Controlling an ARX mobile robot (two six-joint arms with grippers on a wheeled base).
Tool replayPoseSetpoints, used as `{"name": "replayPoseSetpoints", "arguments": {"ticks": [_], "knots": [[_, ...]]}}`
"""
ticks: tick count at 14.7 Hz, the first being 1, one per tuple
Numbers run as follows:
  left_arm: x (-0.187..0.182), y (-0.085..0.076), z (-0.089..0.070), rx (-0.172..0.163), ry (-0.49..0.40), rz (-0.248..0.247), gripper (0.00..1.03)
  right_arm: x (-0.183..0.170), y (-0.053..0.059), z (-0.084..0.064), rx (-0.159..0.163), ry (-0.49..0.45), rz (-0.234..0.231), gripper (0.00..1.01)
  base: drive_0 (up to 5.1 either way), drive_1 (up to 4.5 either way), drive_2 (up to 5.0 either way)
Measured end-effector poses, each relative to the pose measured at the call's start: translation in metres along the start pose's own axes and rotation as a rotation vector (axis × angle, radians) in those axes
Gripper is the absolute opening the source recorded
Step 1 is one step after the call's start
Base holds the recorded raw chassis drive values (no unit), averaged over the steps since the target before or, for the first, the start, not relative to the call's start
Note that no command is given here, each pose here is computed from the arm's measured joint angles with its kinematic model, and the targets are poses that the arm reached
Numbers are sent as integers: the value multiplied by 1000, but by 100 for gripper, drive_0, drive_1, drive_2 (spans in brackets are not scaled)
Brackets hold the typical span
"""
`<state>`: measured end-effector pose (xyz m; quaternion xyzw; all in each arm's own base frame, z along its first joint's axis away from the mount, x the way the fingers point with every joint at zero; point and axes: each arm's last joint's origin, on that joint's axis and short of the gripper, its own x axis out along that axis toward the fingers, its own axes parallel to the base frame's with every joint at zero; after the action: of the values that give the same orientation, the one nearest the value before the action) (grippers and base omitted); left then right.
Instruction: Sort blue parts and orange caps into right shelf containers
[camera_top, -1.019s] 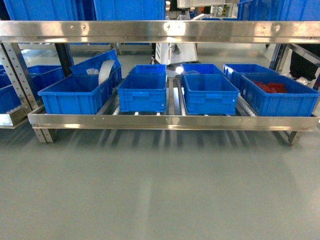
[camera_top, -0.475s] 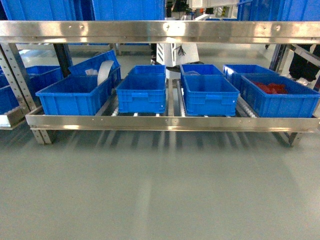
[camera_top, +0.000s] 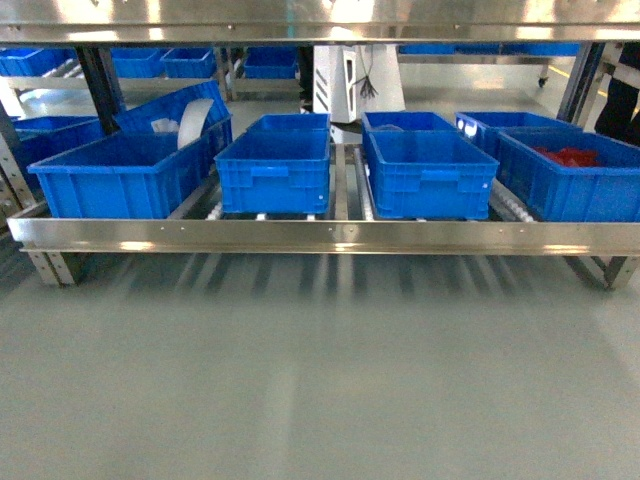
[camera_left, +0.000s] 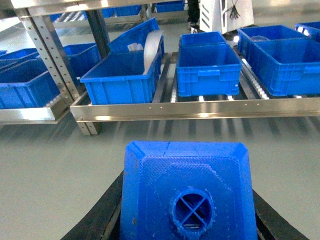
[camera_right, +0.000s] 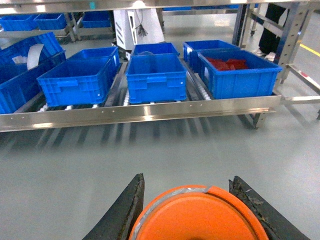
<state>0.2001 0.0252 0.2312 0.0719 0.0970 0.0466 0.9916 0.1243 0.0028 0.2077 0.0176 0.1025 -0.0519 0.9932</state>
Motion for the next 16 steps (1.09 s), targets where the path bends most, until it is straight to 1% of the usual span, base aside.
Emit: {"name": "replayPoseSetpoints", "arguments": {"ticks": [15,16], "knots": [[0,0,-2,0,12,-2,44,0,0,-2,-5,9,1,43,6,410,-397],[0,0,-1,0,2,-1,44,0,0,-1,-5,8,1,43,6,409,-397]]}}
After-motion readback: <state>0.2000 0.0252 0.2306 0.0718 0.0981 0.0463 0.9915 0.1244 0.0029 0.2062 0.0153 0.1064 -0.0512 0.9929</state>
